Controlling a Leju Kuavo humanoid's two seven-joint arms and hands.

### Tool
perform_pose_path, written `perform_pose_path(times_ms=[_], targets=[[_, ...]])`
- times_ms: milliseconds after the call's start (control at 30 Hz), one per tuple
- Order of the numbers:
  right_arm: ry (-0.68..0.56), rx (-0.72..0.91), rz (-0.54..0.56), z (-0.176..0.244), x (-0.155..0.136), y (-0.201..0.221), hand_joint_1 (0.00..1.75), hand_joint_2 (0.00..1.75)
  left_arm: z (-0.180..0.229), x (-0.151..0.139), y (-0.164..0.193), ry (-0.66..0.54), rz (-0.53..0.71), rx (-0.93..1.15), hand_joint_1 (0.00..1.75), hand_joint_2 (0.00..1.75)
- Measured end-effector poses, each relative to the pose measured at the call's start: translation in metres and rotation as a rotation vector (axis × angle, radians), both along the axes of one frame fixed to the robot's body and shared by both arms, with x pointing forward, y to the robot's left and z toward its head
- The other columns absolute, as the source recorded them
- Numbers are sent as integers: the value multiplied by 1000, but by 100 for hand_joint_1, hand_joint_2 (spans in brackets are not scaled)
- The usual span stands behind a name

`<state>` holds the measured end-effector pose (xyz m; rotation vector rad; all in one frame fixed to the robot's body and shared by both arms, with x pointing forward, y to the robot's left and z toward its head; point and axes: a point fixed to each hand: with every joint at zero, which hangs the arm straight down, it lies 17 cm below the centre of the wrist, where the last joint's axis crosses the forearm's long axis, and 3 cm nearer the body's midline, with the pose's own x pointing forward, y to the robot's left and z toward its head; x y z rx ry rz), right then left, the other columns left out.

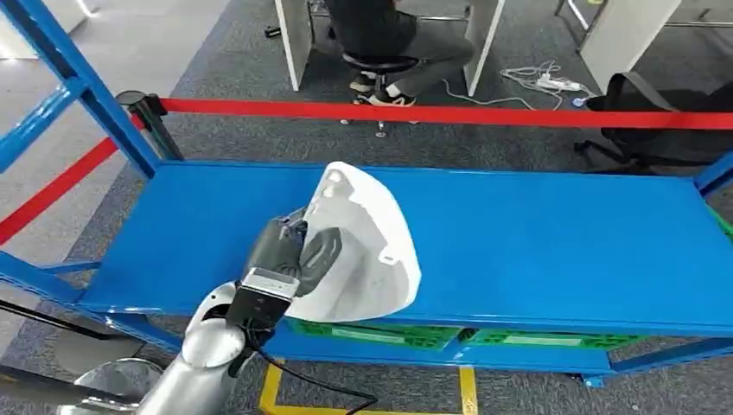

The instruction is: Take the parts from the cabinet and place them on the table.

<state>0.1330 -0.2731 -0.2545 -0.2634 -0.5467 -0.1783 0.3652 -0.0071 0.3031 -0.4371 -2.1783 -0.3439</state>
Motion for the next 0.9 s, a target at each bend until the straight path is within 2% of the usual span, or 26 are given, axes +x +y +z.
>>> perform_pose_path(times_ms=[900], targets=[[9,2,7,-1,-2,2,0,175,-9,5,8,20,26,10,175,175]])
